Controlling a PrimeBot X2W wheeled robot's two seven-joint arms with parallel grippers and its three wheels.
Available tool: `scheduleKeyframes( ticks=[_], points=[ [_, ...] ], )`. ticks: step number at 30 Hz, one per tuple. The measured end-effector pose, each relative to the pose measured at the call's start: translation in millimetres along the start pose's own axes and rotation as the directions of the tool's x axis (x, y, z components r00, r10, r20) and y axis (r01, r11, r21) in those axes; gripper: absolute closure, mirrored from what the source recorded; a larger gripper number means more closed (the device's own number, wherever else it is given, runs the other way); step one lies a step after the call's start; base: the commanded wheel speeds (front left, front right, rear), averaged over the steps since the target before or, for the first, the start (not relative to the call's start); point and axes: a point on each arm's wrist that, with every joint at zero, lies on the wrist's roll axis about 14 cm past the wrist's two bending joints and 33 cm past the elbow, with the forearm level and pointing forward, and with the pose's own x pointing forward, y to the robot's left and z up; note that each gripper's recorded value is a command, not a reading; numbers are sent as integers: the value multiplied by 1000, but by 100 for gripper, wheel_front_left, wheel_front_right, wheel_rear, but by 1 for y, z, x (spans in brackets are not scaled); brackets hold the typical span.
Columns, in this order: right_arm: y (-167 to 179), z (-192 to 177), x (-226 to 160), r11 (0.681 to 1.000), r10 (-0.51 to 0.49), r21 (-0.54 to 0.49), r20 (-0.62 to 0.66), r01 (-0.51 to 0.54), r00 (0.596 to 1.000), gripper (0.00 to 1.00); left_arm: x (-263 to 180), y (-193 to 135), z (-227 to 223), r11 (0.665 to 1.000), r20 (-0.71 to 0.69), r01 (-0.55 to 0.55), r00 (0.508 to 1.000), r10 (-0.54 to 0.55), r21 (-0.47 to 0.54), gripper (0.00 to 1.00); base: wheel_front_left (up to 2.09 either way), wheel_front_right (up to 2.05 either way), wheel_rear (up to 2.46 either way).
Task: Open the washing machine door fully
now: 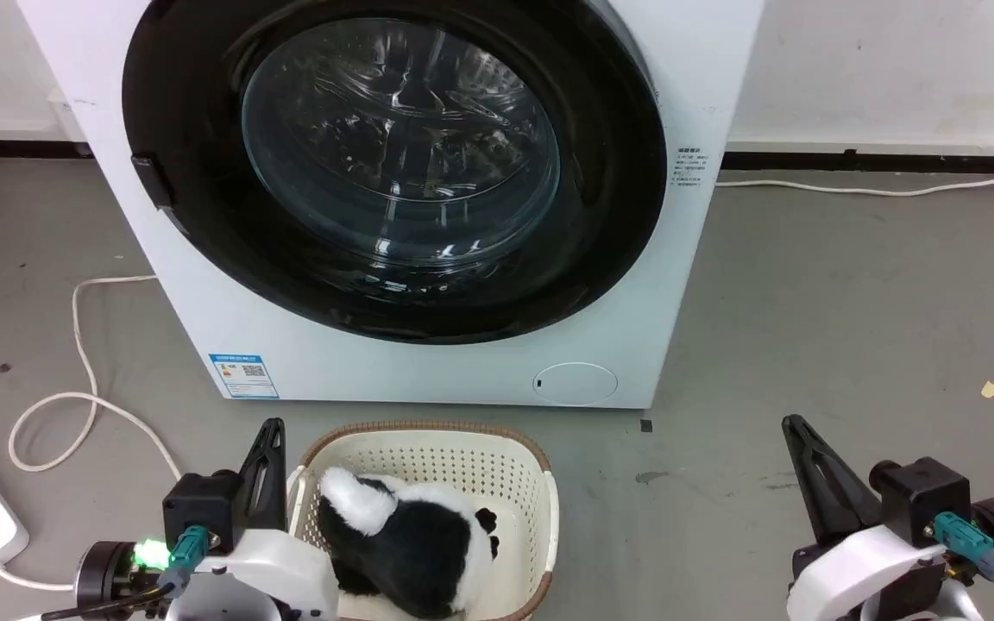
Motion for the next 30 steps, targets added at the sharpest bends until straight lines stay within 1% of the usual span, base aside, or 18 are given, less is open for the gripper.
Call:
scheduleKeyframes(
  ticks=[30],
  points=[
    [0,0,0,1000,0,0,-1,0,1000,100,0,0,0,1000,0,0,1000,0,0,100,0,0,0]
  ],
)
